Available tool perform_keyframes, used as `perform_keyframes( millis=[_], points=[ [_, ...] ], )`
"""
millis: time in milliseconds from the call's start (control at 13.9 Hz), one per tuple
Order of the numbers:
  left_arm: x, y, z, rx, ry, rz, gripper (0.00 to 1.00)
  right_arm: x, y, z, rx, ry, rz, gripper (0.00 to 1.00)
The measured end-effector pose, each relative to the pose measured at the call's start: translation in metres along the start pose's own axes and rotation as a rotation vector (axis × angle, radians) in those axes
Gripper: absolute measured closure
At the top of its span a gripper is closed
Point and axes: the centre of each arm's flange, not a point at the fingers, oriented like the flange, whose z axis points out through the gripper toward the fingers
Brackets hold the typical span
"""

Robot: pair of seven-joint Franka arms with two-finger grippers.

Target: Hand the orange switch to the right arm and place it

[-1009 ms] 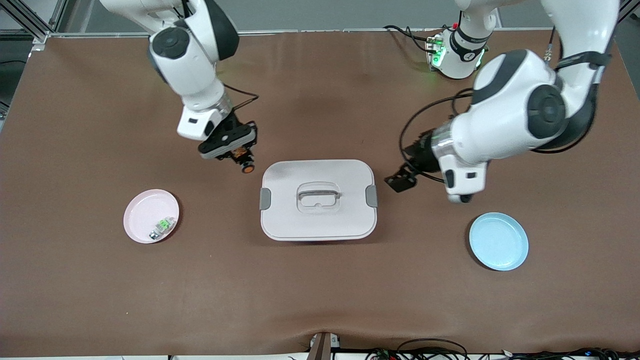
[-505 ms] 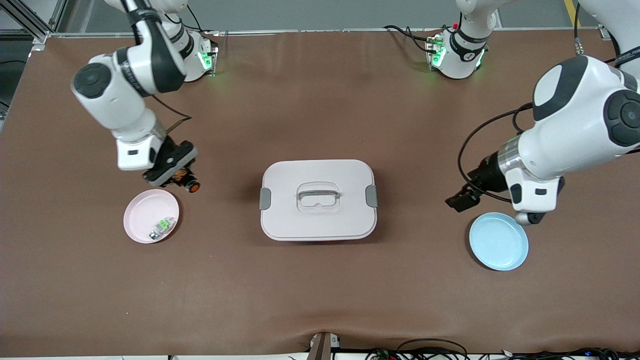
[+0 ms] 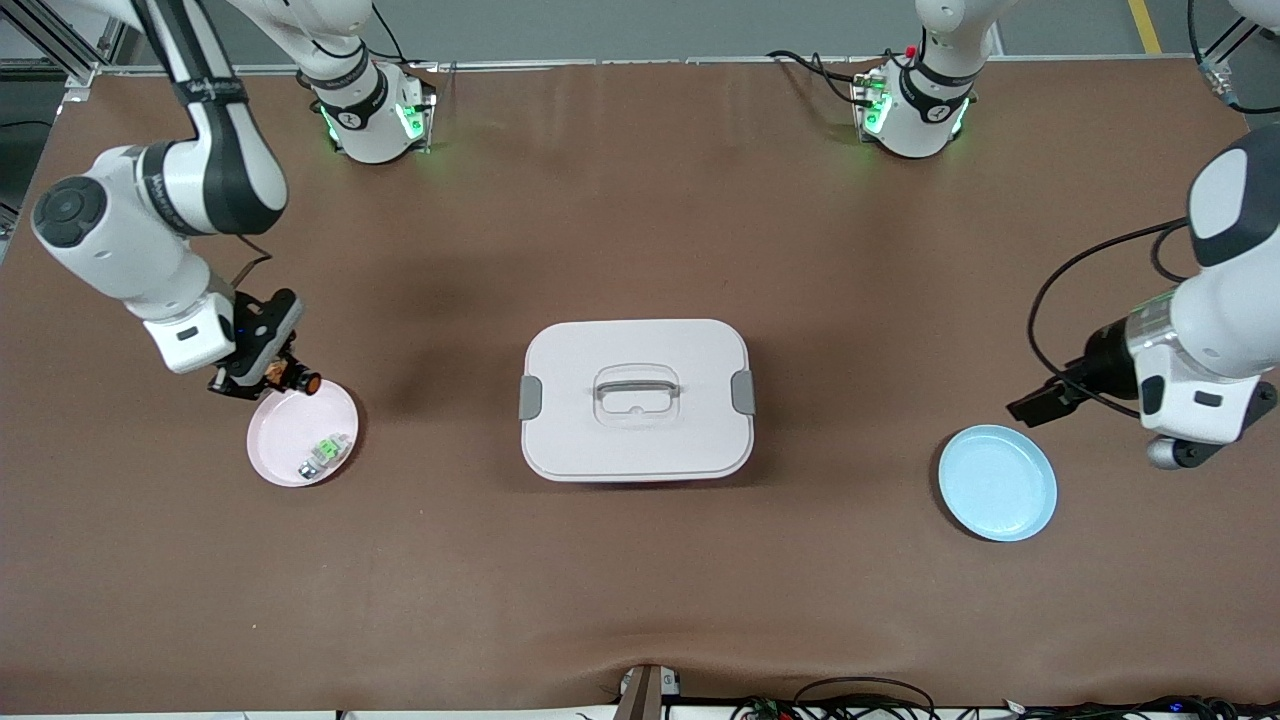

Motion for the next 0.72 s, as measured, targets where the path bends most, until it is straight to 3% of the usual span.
perform_keyframes(
  millis=[288, 505, 721],
  points=[
    [-0.004, -0.017, -0.025, 0.069, 0.060, 0.158, 0.00, -0.047, -0.002, 0.052, 0.002, 0.025, -0.061, 0.59],
    [-0.013, -0.031, -0.050, 0.110, 0.059, 0.187, 0.00, -0.075, -0.001, 0.083, 0.004, 0.045, -0.089, 0.59],
    [-0.018, -0.042, -0.065, 0.138, 0.037, 0.273, 0.00, -0.077, -0.004, 0.100, 0.017, 0.060, -0.099, 0.59]
  ],
)
